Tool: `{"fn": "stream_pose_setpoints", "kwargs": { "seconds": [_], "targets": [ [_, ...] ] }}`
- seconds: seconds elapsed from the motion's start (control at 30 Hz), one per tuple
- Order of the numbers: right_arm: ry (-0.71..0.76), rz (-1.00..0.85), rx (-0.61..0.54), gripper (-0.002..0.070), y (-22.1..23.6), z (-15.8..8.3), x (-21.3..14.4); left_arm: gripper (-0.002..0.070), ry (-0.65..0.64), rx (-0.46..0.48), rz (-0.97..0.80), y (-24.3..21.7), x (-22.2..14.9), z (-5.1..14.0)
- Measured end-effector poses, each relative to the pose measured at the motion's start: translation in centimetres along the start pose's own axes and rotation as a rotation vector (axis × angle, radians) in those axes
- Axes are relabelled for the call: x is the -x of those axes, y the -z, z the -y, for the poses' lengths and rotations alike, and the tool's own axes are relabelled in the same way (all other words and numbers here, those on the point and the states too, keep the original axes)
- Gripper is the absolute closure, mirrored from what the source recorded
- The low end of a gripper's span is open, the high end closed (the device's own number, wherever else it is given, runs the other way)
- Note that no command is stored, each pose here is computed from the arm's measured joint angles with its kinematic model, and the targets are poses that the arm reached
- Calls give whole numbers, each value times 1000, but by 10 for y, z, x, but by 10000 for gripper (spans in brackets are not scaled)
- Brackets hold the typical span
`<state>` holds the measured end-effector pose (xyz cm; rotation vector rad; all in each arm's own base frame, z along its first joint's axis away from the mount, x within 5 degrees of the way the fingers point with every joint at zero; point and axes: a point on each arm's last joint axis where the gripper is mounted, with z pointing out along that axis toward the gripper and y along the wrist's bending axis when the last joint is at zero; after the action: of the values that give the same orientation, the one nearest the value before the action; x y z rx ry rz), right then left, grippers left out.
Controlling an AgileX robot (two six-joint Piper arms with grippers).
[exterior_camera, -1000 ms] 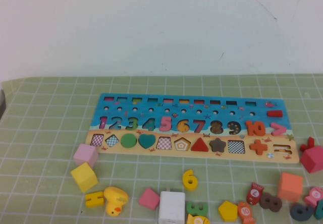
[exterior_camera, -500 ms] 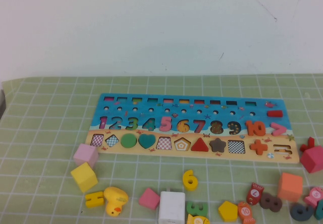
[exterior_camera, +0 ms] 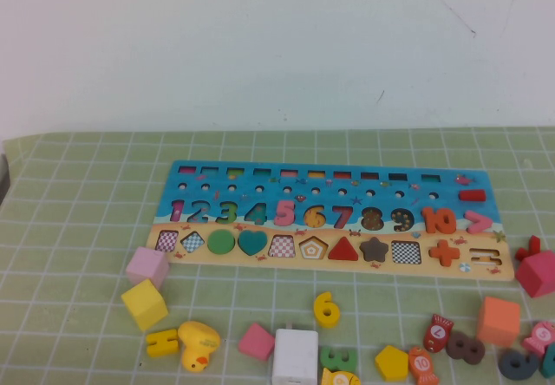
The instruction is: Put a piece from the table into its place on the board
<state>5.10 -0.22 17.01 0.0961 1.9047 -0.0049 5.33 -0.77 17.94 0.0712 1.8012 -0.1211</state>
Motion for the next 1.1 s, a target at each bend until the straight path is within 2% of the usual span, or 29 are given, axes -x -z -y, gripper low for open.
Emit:
{"fn": "stream_pose_setpoints", "kwargs": {
  "seconds": [0.07, 0.3, 0.33, 0.6, 0.7, 0.87, 1.1],
  "targets": [
    [0, 0, 0, 679, 0, 0, 0, 677, 0, 3, 65, 0, 6, 0],
    [0, 0, 0, 679, 0, 0, 0, 677, -2, 23, 469, 10, 41, -2],
    [0, 0, 0, 679, 0, 0, 0, 677, -2, 27, 569, 14, 49, -2],
    [0, 0, 0, 679, 0, 0, 0, 677, 25, 31, 834, 30, 67, -3],
    [0, 0, 0, 679, 0, 0, 0, 677, 25, 22, 746, 30, 75, -2],
    [0, 0, 0, 679, 0, 0, 0, 677, 22, -8, 582, 56, 132, 4],
    [0, 0, 0, 679, 0, 0, 0, 677, -7, -15, 124, 44, 198, 10]
  ]
}}
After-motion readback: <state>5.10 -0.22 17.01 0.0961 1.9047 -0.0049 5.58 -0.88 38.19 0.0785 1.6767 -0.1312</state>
